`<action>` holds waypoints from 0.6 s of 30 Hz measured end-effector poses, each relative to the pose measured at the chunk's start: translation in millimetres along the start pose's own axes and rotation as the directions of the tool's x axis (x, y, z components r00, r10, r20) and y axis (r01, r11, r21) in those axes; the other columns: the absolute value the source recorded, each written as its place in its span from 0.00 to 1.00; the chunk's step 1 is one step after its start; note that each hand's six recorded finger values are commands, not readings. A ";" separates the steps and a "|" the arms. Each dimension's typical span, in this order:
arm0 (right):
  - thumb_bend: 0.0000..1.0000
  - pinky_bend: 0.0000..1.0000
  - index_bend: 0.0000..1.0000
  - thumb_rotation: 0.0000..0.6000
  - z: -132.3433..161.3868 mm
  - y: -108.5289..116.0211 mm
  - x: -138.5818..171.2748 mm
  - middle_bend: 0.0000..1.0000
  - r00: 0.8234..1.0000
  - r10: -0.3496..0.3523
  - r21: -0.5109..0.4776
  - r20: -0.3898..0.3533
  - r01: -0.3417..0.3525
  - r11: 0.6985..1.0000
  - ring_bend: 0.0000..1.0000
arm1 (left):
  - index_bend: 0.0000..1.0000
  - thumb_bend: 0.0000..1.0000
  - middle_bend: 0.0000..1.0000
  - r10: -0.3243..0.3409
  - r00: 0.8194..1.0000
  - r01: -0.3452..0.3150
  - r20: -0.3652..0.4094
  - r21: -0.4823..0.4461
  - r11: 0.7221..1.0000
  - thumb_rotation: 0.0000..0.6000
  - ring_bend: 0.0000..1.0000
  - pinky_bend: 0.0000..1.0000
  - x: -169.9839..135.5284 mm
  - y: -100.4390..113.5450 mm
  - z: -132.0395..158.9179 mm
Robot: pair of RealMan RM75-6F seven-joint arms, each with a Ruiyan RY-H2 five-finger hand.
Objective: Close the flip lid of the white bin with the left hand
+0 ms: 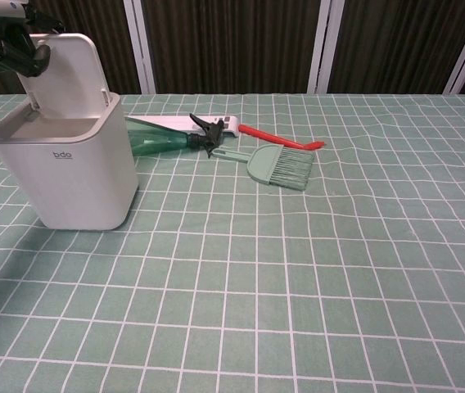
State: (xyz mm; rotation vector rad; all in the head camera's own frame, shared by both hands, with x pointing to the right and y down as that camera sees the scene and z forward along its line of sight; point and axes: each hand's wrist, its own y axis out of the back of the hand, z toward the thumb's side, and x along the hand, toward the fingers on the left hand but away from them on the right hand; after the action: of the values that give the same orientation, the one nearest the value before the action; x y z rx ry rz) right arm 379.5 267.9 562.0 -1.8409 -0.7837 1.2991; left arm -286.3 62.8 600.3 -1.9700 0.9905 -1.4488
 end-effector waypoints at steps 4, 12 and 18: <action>0.18 0.00 0.00 1.00 -0.6 1.2 -0.1 0.00 1.000 -0.005 -0.001 0.003 0.005 1.000 0.00 | 0.31 0.83 1.00 -0.014 1.000 0.014 0.004 0.017 1.000 1.00 1.00 1.00 -5.9 -1.6 -0.5; 0.18 0.00 0.00 1.00 0.4 1.4 0.9 0.00 1.000 -0.006 -0.001 -0.001 0.006 1.000 0.00 | 0.30 0.85 1.00 -0.069 0.998 0.070 -0.003 0.061 0.996 1.00 1.00 1.00 -19.9 -8.8 -5.7; 0.18 0.00 0.00 1.00 1.6 2.8 2.2 0.00 1.000 -0.013 0.000 -0.003 0.013 1.000 0.00 | 0.29 0.85 1.00 -0.091 0.996 0.091 -0.005 0.094 0.991 1.00 1.00 1.00 -30.3 -15.1 -13.2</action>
State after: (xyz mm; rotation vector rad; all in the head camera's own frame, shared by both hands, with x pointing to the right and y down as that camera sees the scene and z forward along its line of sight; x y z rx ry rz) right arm 378.8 268.5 558.2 -1.8348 -0.7929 1.2877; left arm -300.0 96.4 597.9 -1.9691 0.8267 -1.5174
